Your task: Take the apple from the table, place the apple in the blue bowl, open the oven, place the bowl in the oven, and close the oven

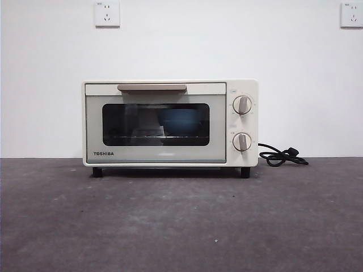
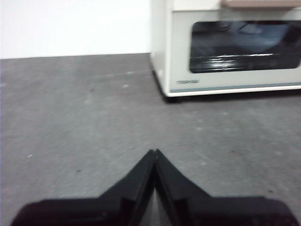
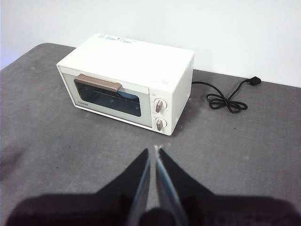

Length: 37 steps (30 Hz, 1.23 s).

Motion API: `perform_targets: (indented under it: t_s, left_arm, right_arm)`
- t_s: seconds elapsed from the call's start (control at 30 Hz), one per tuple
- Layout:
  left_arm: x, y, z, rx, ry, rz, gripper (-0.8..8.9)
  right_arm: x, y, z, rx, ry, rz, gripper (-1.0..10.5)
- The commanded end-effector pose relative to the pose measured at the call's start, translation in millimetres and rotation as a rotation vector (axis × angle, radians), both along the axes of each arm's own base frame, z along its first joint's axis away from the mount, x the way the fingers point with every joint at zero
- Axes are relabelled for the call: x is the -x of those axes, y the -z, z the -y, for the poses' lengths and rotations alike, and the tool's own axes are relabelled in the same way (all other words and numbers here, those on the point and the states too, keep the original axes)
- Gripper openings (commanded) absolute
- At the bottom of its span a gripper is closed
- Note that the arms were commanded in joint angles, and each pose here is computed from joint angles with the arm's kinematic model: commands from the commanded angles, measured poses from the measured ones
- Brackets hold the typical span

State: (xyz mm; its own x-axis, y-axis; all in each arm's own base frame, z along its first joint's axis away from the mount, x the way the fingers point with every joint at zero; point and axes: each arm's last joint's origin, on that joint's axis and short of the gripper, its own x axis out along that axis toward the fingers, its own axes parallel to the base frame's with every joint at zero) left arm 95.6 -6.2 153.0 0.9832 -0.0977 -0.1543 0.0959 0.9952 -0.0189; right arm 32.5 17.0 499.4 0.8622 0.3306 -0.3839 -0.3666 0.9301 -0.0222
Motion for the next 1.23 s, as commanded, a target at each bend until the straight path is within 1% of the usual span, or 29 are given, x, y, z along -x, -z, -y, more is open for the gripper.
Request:
perform_targets:
  t_s: [0.03, 0.2, 0.23, 0.33, 0.4, 1.23]
  left_arm:
    - [-0.3, 4.2, -0.9, -0.036, -0.029, -0.014, -0.04]
    - [-0.3, 4.1, -1.2, -0.128, -0.027, -0.007, -0.04]
    - [-0.3, 4.1, -1.2, -0.133, -0.026, -0.007, -0.04]
    - [-0.3, 4.1, -1.1, -0.115, -0.026, -0.007, -0.04]
    - [-0.3, 4.0, -1.0, -0.068, -0.029, -0.010, -0.04]
    - [-1.0, 4.2, -0.9, -0.066, -0.028, -0.014, -0.04]
  right_arm:
    - [-0.3, 2.9, -0.2, 0.016, 0.004, -0.019, 0.3]
    - [-0.4, 2.9, -0.2, 0.016, 0.005, -0.019, 0.3]
    - [-0.4, 2.9, -0.2, 0.016, 0.005, -0.019, 0.3]
    - [-0.4, 2.9, -0.2, 0.016, 0.005, -0.019, 0.3]
    - [-0.3, 2.9, -0.2, 0.016, 0.004, -0.019, 0.3]
    - [-0.4, 2.9, -0.2, 0.016, 0.005, -0.019, 0.3]
